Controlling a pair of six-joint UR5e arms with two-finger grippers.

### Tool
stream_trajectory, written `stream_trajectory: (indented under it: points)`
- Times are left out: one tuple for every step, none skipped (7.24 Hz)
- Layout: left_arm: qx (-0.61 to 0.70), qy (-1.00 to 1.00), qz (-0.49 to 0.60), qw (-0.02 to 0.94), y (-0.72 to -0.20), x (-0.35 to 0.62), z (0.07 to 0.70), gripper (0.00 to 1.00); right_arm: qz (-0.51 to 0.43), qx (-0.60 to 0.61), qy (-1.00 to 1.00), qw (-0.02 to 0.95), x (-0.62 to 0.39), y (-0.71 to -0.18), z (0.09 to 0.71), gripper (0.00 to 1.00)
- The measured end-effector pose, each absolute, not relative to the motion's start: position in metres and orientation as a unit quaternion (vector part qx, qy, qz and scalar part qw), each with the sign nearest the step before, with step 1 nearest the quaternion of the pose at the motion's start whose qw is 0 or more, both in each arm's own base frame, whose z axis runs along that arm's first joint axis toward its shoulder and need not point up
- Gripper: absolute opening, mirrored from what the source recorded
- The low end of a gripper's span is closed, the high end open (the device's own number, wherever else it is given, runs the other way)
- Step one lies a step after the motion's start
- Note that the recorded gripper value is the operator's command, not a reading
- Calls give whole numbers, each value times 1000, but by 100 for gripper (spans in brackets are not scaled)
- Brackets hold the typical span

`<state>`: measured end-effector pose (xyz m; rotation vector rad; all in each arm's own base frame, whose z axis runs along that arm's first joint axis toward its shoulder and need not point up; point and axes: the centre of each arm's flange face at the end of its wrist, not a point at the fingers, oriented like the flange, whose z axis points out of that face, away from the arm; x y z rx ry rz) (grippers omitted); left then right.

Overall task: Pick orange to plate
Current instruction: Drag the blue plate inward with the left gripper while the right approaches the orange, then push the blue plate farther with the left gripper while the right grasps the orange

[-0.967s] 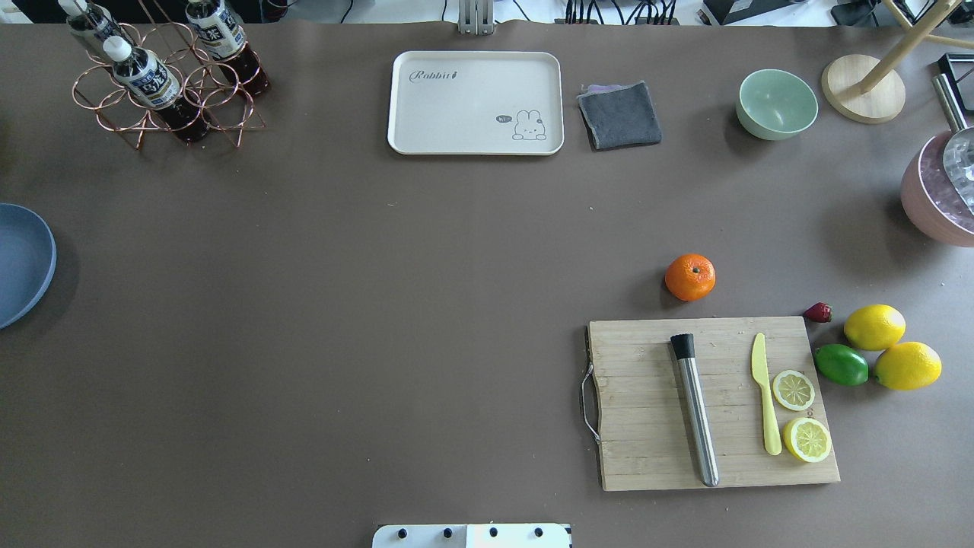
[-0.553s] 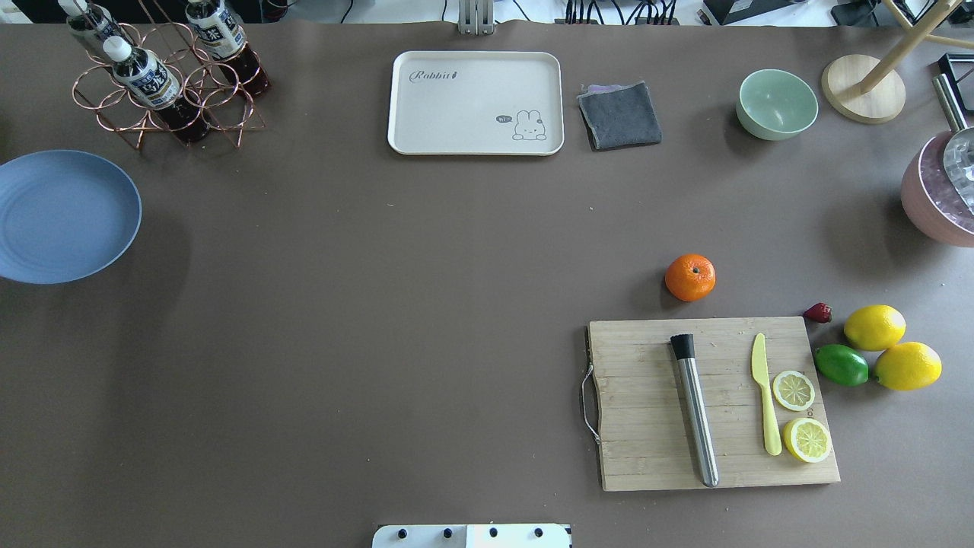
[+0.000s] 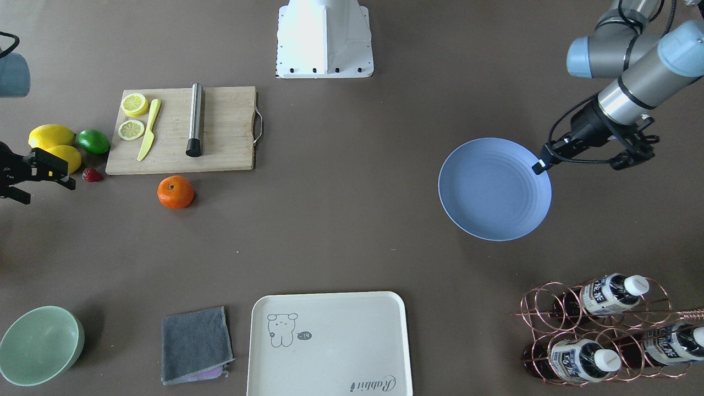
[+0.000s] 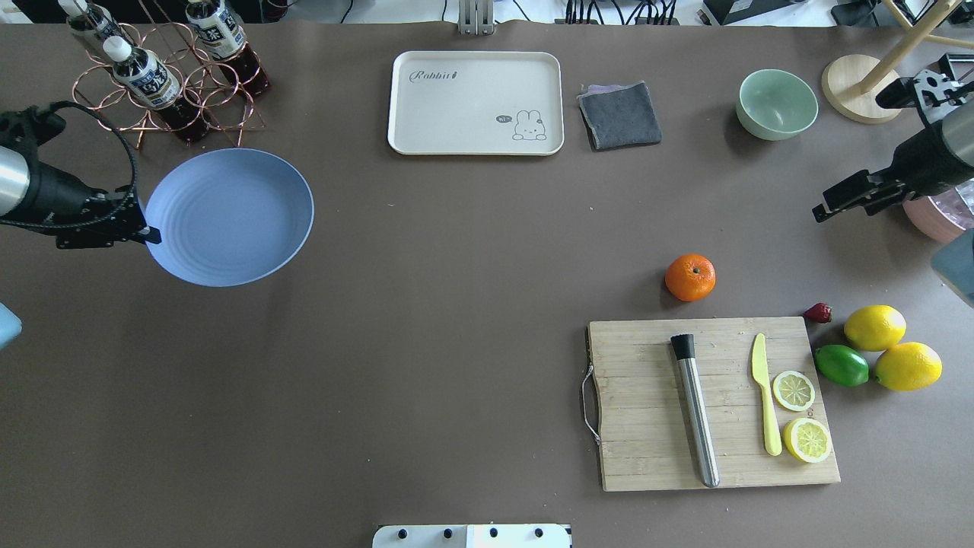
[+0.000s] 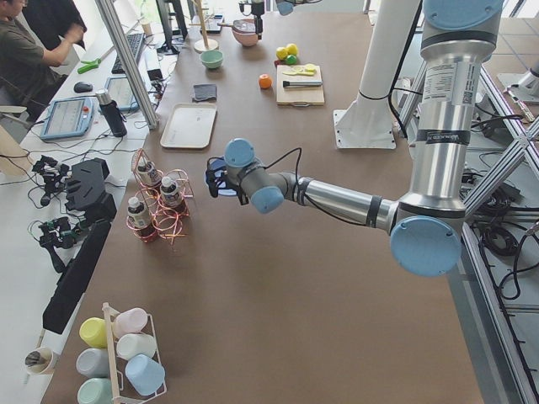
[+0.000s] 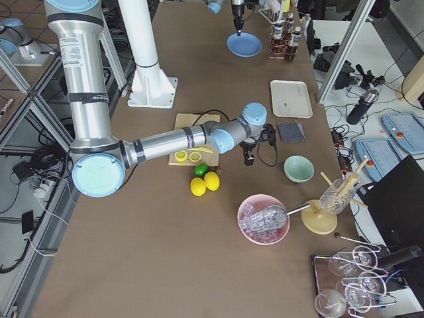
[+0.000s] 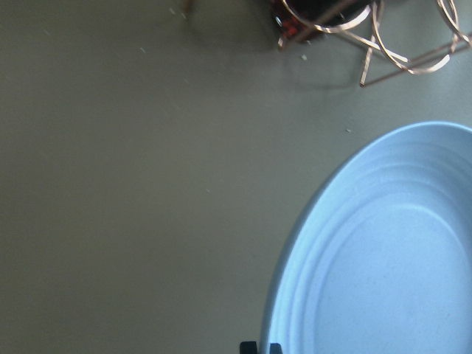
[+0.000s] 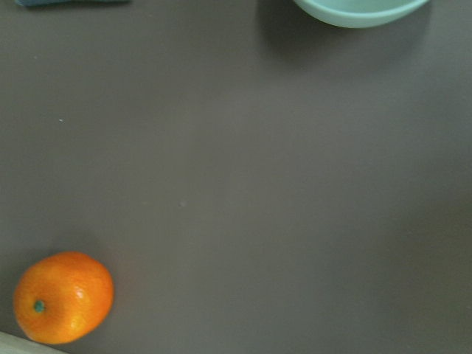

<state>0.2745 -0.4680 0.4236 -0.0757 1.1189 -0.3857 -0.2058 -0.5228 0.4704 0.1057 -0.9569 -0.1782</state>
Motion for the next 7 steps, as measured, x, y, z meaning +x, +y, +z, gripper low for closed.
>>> stream_trajectory:
  points:
    - [-38, 534, -188, 823, -452, 330, 390, 0, -81, 52, -455, 885, -247, -519, 444, 99]
    - [-35, 537, -190, 821, -435, 382, 361, 0, -75, 52, -450, 888, -282, -511, 424, 99]
    - [-28, 534, -192, 823, -420, 422, 337, 0, -74, 48, -450, 888, -310, -502, 411, 99]
    - [-25, 531, -195, 825, -406, 452, 321, 0, -69, 44, -449, 890, -332, -493, 401, 99]
    - [-25, 529, -195, 825, -393, 474, 312, 0, -63, 45, -441, 894, -351, -484, 397, 99]
    - [-25, 529, -193, 826, -385, 490, 309, 0, -61, 47, -433, 898, -364, -477, 399, 99]
    - [-24, 529, -189, 827, -378, 503, 305, 0, -61, 47, -429, 900, -369, -473, 402, 99]
